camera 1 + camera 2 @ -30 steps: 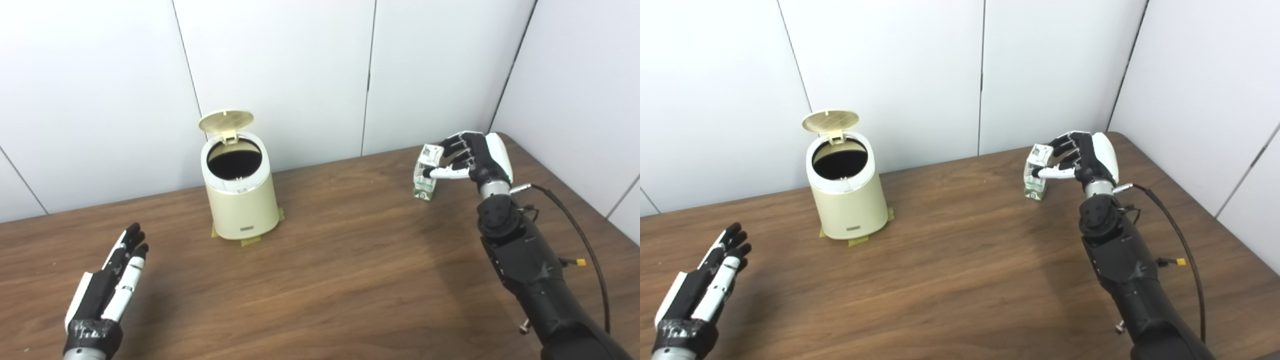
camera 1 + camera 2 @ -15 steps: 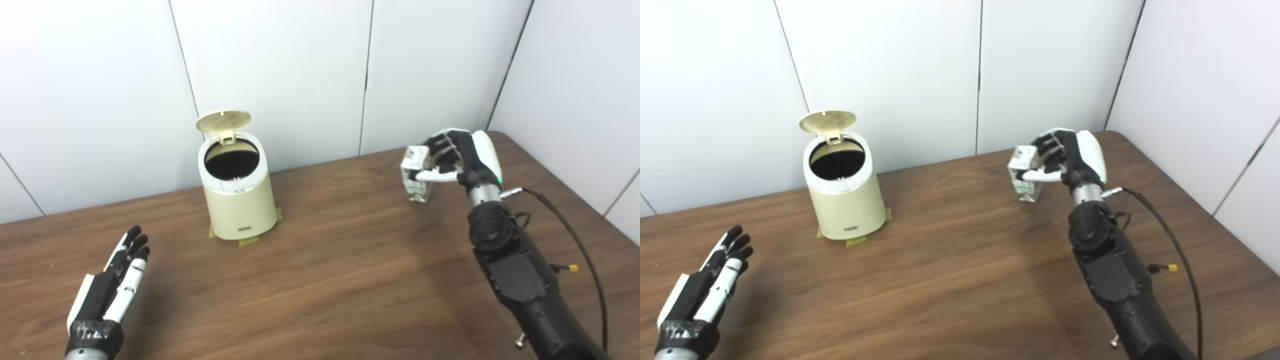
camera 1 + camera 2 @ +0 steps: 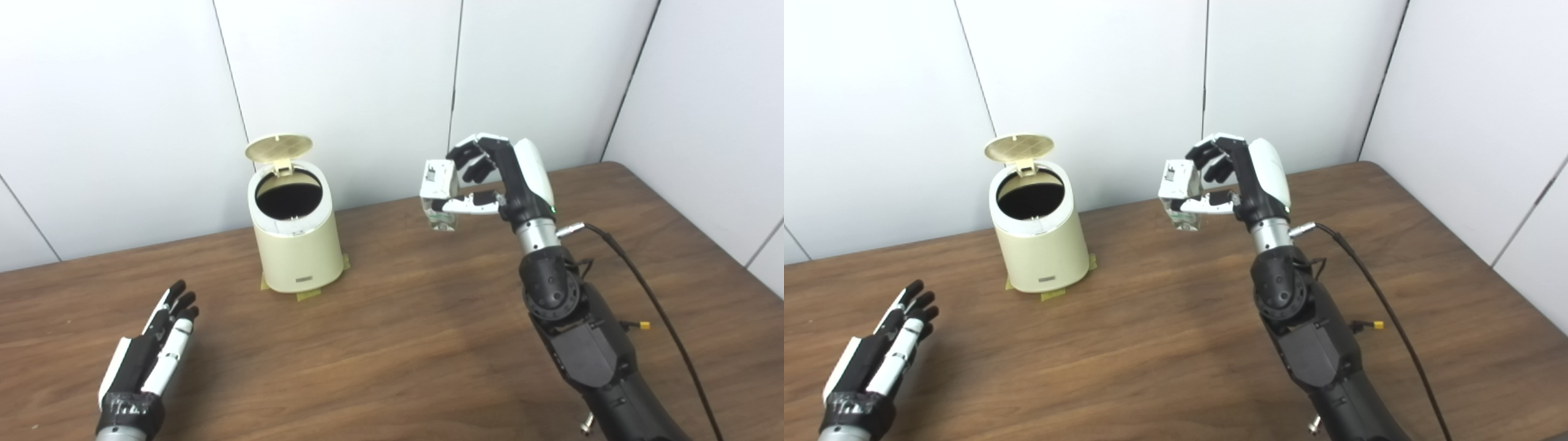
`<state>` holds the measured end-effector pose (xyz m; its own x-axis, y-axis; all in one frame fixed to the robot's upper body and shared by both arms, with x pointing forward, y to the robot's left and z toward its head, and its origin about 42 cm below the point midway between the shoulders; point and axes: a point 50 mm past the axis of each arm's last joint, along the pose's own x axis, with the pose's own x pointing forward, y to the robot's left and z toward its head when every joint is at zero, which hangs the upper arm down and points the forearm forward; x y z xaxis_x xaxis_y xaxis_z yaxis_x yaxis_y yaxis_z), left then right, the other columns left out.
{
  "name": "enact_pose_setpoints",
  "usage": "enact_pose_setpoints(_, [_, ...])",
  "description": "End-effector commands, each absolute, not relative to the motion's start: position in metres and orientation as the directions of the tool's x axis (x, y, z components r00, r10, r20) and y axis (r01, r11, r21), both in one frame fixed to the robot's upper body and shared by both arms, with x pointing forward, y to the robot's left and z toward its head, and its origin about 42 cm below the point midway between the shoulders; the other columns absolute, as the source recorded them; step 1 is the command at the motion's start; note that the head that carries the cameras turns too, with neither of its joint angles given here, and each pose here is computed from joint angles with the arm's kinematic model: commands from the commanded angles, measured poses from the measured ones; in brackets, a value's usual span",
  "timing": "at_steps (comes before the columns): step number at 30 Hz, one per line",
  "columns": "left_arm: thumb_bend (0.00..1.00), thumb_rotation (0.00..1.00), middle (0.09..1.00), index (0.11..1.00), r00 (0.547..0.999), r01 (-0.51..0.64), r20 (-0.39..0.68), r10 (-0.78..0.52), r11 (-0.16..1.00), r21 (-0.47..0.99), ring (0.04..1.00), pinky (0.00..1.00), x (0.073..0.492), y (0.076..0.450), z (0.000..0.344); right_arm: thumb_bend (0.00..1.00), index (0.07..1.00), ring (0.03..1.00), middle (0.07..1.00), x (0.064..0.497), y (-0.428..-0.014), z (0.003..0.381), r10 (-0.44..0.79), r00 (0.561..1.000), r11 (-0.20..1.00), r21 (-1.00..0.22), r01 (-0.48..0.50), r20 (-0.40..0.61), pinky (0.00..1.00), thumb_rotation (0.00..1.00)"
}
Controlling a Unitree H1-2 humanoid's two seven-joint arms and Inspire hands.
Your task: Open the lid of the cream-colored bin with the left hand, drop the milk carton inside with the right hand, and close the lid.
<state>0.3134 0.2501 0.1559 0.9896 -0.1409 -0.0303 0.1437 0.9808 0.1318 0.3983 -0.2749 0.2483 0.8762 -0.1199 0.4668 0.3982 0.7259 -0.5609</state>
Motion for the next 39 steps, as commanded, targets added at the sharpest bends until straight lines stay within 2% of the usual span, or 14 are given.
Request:
enact_pose_setpoints(1, [0.24,0.66,0.949,0.970,0.990,0.133,0.036,-0.139,0.981,0.139,0.945,0.96,0.318,0.246,0.165,0.52,0.468,0.458,0.497,0.404,-0.258,0.297,-0.063,0.787,0.743,-0.498,0.448,0.613,0.44,0.00])
enact_pose_setpoints(4, [0.27,0.65,0.947,0.965,0.989,0.137,0.039,-0.143,0.982,0.129,0.946,0.96,0.317,0.243,0.161,0.52,0.473,0.421,0.507,0.404,-0.241,0.309,-0.032,0.770,0.755,-0.489,0.436,0.637,0.40,0.00])
enact_pose_setpoints(9, [0.29,0.70,0.939,0.960,0.989,0.134,0.034,-0.141,0.979,0.151,0.934,0.93,0.314,0.236,0.156,0.52,0.478,0.380,0.516,0.406,-0.215,0.327,-0.021,0.754,0.805,-0.437,0.402,0.656,0.35,0.00])
enact_pose_setpoints(19, [0.32,0.78,0.953,0.967,0.991,0.120,0.038,-0.129,0.975,0.185,0.950,0.97,0.311,0.232,0.146,0.52,0.494,0.373,0.513,0.418,-0.189,0.357,0.034,0.705,0.827,-0.415,0.378,0.709,0.27,0.00])
enact_pose_setpoints(22, [0.32,0.77,0.950,0.966,0.991,0.118,0.042,-0.127,0.978,0.171,0.957,0.98,0.312,0.231,0.143,0.52,0.494,0.377,0.515,0.422,-0.178,0.366,0.042,0.709,0.841,-0.409,0.356,0.704,0.28,0.00])
enact_pose_setpoints(25, [0.35,0.77,0.962,0.967,0.992,0.116,0.039,-0.124,0.980,0.164,0.976,0.99,0.313,0.228,0.142,0.52,0.487,0.369,0.515,0.428,-0.171,0.370,0.089,0.695,0.846,-0.422,0.325,0.714,0.30,0.00])
enact_pose_setpoints(30, [0.33,0.75,0.949,0.963,0.991,0.115,0.048,-0.124,0.981,0.156,0.954,0.94,0.313,0.225,0.140,0.52,0.476,0.370,0.523,0.437,-0.157,0.370,0.115,0.688,0.851,-0.428,0.304,0.717,0.32,0.00])
enact_pose_setpoints(35, [0.32,0.75,0.948,0.963,0.991,0.115,0.048,-0.124,0.981,0.157,0.957,0.98,0.311,0.223,0.139,0.52,0.465,0.428,0.514,0.447,-0.142,0.362,0.152,0.708,0.853,-0.454,0.259,0.690,0.42,0.00])
enact_pose_setpoints(38, [0.32,0.76,0.950,0.964,0.991,0.112,0.052,-0.122,0.982,0.154,0.955,0.95,0.311,0.223,0.138,0.52,0.467,0.422,0.516,0.449,-0.134,0.356,0.173,0.705,0.839,-0.478,0.261,0.688,0.41,0.00])
enact_pose_setpoints(39, [0.32,0.75,0.948,0.963,0.992,0.109,0.053,-0.119,0.981,0.158,0.953,0.94,0.311,0.223,0.138,0.52,0.464,0.428,0.514,0.449,-0.130,0.354,0.182,0.704,0.839,-0.482,0.253,0.687,0.44,0.00])
